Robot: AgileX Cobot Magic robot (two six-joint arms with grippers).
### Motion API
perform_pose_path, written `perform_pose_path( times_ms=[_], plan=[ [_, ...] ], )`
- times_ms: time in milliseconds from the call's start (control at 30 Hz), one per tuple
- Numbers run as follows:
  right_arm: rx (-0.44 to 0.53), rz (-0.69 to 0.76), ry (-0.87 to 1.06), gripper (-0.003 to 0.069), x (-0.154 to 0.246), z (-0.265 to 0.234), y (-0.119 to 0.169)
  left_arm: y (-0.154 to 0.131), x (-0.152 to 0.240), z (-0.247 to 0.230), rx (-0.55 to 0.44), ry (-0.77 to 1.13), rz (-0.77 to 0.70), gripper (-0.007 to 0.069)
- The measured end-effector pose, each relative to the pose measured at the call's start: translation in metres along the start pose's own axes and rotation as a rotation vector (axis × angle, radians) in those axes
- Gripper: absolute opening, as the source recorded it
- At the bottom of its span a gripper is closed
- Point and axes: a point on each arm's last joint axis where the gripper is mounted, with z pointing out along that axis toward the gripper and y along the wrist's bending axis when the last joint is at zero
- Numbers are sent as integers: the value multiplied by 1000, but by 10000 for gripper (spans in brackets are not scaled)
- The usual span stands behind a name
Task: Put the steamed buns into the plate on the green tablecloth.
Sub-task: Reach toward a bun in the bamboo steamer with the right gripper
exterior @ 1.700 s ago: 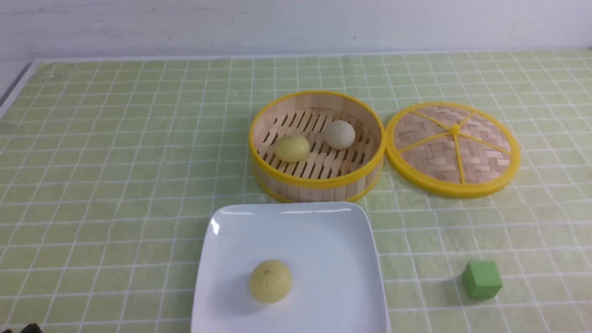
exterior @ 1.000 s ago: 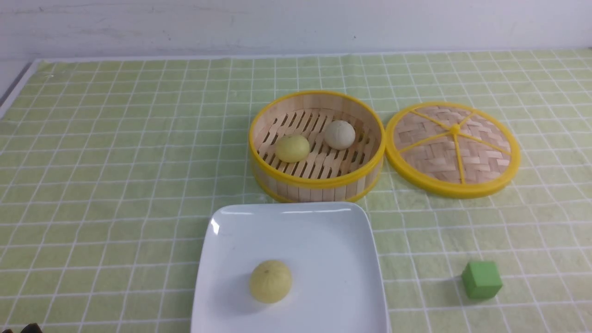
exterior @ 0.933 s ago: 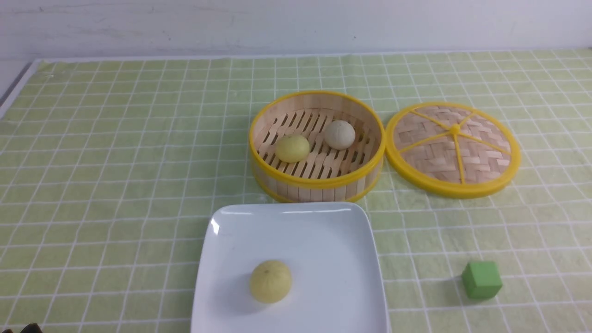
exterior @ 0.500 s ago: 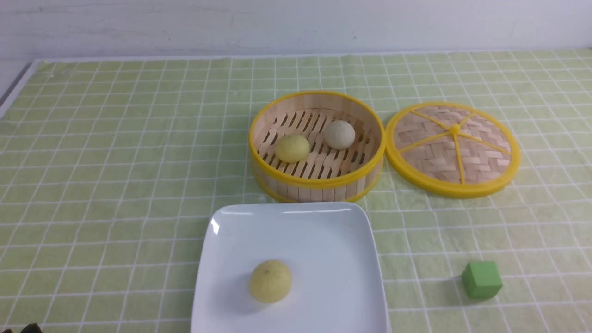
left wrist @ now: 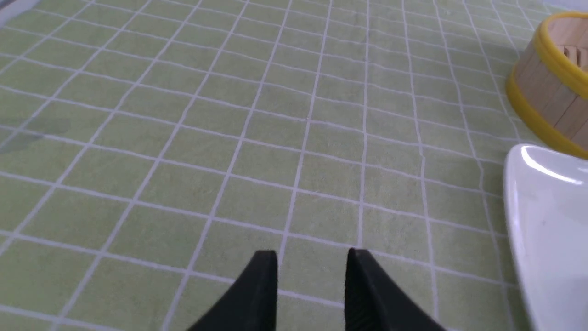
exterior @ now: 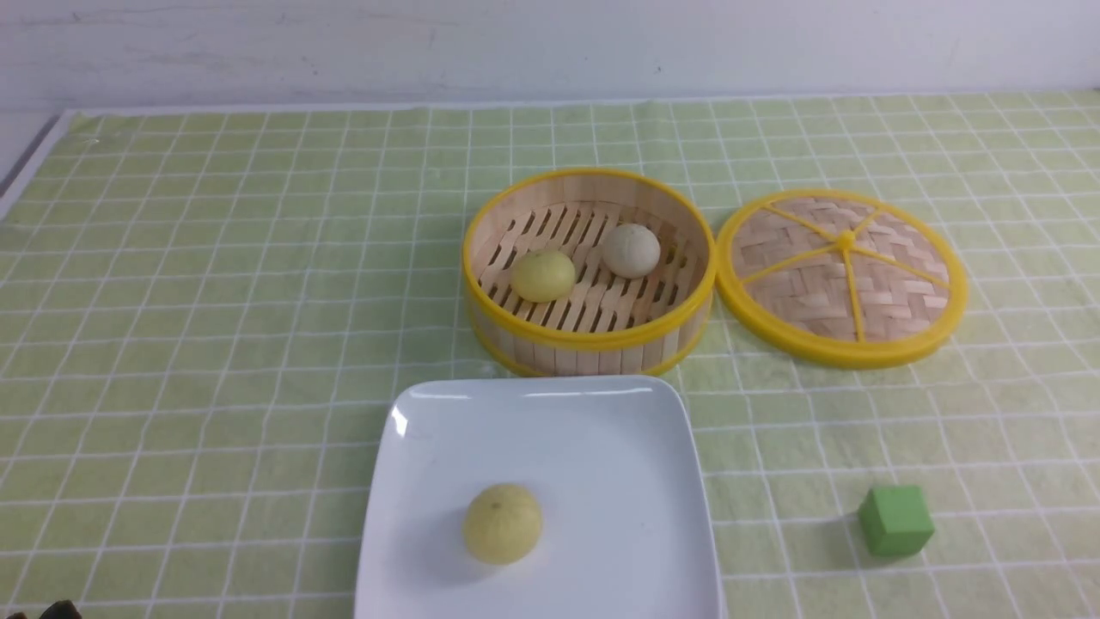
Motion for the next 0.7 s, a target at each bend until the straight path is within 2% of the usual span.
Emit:
perform_pose_path(
  times_ms=[200, 233, 267, 333, 567, 633, 667, 700],
  plan=[
    [-141, 661, -1, 239, -3, 0, 12, -12, 2, 0, 125, 61, -645, 240],
    [-144, 670, 0, 239, -3, -1, 12, -12, 2, 0, 125, 61, -652, 240],
    [-162, 762, 4, 239, -4, -1, 13, -14, 2, -1, 143, 70, -743, 240],
    [-181, 845, 12, 239, -5, -1, 15, -15, 2, -1, 154, 72, -799, 240],
    [-200, 882, -27, 227, -10, -2, 15, -15, -3, -1, 172, 35, -807, 220],
    [-226, 818, -88, 183, -29, -10, 17, -22, -20, -12, 195, 37, -709, 153],
    [-230, 812, -94, 178, -31, -11, 18, -23, -23, -13, 201, 29, -702, 146],
    [-237, 700, -151, 120, -55, -22, 20, -30, -42, -25, 217, 16, -618, 73]
  ],
)
